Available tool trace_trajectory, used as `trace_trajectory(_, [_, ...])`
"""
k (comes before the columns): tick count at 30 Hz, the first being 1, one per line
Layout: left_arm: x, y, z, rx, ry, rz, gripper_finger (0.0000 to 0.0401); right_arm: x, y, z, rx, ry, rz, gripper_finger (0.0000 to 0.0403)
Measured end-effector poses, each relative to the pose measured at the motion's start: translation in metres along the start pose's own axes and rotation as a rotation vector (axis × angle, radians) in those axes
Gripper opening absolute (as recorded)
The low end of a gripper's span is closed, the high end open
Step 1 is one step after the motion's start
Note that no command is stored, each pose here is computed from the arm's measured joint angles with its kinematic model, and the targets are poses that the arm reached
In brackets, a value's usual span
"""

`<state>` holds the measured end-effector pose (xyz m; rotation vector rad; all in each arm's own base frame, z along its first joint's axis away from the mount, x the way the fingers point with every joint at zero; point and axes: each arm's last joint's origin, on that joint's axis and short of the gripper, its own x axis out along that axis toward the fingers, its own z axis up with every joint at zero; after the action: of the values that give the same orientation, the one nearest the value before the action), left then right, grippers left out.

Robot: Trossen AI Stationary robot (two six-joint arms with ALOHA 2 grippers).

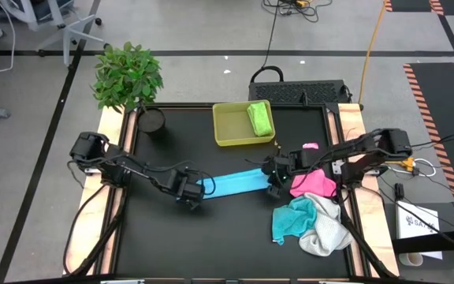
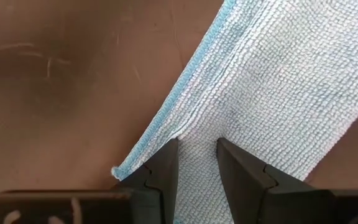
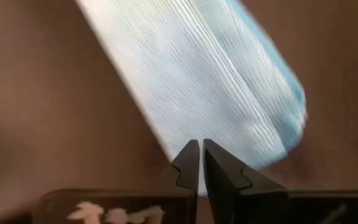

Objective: Fold microfiber towels
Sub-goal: Fold the left blue microfiber cloth

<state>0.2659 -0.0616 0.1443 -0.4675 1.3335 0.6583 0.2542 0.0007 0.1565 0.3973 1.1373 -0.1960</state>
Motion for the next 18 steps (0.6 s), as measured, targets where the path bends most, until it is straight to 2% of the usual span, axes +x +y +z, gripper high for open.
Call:
trace_trajectory(4, [-0.001,-0.003,-0.004,-0.023,0.001,-0.011,0.0115,-0.025,0.007,0.005,0.006,-0.099,0.06,0.0016])
trace_trajectory(8, [-0.001,-0.006,-0.004,-0.049,-0.012,-0.035,0.0115,-0.041,0.007,0.003,0.01,-0.129,0.074,0.0037])
trace_trajectory(12, [-0.001,-0.01,-0.001,-0.08,-0.033,-0.079,0.0115,-0.043,0.005,-0.002,0.046,-0.092,0.042,0.0076])
trace_trajectory(18, [-0.002,-0.013,0.0,-0.094,-0.048,-0.105,0.0115,-0.04,-0.003,-0.001,0.064,-0.105,-0.068,0.0136])
